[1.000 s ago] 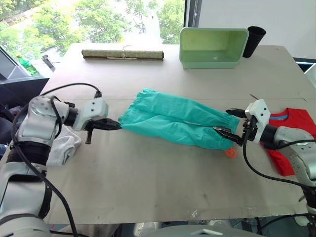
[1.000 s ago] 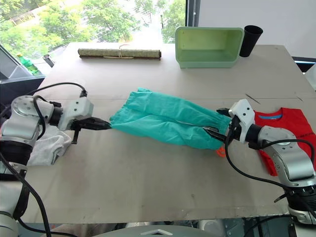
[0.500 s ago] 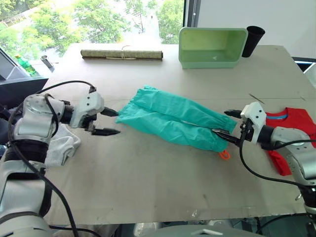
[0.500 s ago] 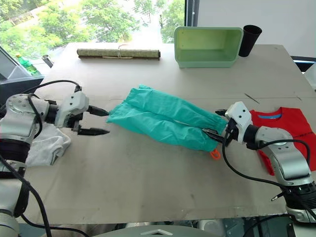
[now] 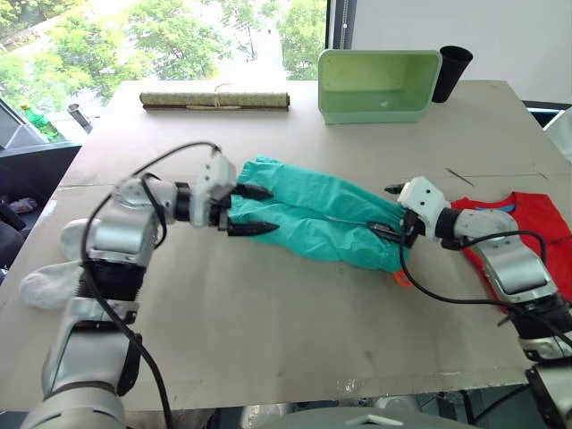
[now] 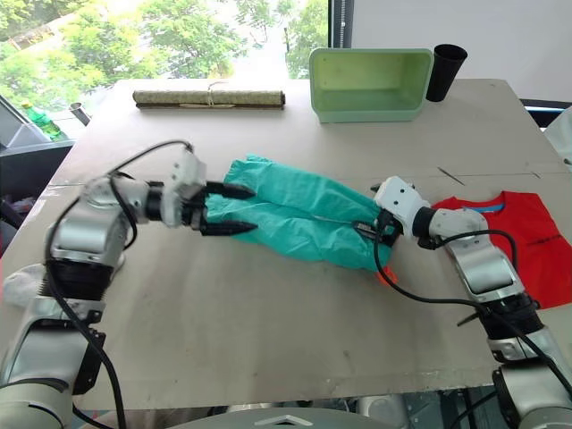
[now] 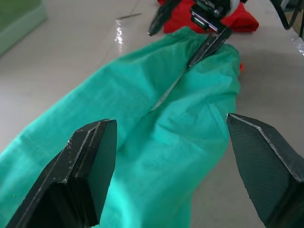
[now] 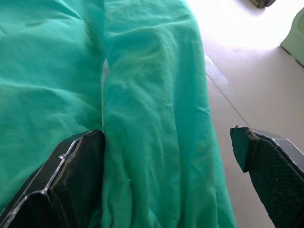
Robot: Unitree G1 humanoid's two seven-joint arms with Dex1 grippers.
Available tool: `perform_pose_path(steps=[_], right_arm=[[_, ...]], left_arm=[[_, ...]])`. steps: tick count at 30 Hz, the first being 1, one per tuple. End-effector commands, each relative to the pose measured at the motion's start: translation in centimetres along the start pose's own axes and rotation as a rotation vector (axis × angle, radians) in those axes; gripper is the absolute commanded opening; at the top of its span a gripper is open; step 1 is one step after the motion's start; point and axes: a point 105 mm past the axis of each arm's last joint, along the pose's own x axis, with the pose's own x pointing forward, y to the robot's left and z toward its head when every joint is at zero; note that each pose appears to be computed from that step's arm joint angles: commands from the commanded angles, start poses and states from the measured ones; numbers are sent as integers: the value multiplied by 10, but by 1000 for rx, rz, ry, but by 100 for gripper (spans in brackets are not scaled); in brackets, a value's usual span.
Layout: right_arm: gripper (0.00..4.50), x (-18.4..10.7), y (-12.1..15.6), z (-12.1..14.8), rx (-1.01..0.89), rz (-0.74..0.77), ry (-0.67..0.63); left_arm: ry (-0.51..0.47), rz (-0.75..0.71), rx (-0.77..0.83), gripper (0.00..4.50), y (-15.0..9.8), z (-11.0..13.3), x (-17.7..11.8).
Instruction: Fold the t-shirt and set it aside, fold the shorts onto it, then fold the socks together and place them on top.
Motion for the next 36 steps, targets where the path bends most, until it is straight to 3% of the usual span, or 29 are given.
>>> perform_pose_path(steps=[1, 7, 16, 19, 22, 25, 27, 32, 36], right_arm=[[450, 1, -41, 22, 15, -219, -91], [450, -1, -77, 29, 210, -405, -159], [450, -19, -103, 8, 490, -596, -124], [450, -21, -98, 18, 486, -532, -174], [450, -18, -71, 38, 433, -322, -245], [450, -22, -43, 44, 429, -154, -265], [450, -26, -33, 44, 434, -118, -266], [450, -41, -33, 32, 499, -188, -257], [450, -68, -32, 9, 669, -309, -229]], left_arm=[[63, 16, 59, 392, -1, -13, 4], [125, -11, 55, 392, -7, -42, 16], [117, -37, 56, 392, -9, -41, 18], [113, -60, 46, 392, -13, -39, 17], [118, -81, 52, 392, -15, -37, 14], [66, -94, 34, 392, -13, -22, 9], [-2, -120, 5, 392, -13, -4, 5], [-143, -127, -1, 392, -6, 37, -5], [-194, -52, 62, 392, 9, 60, -1]])
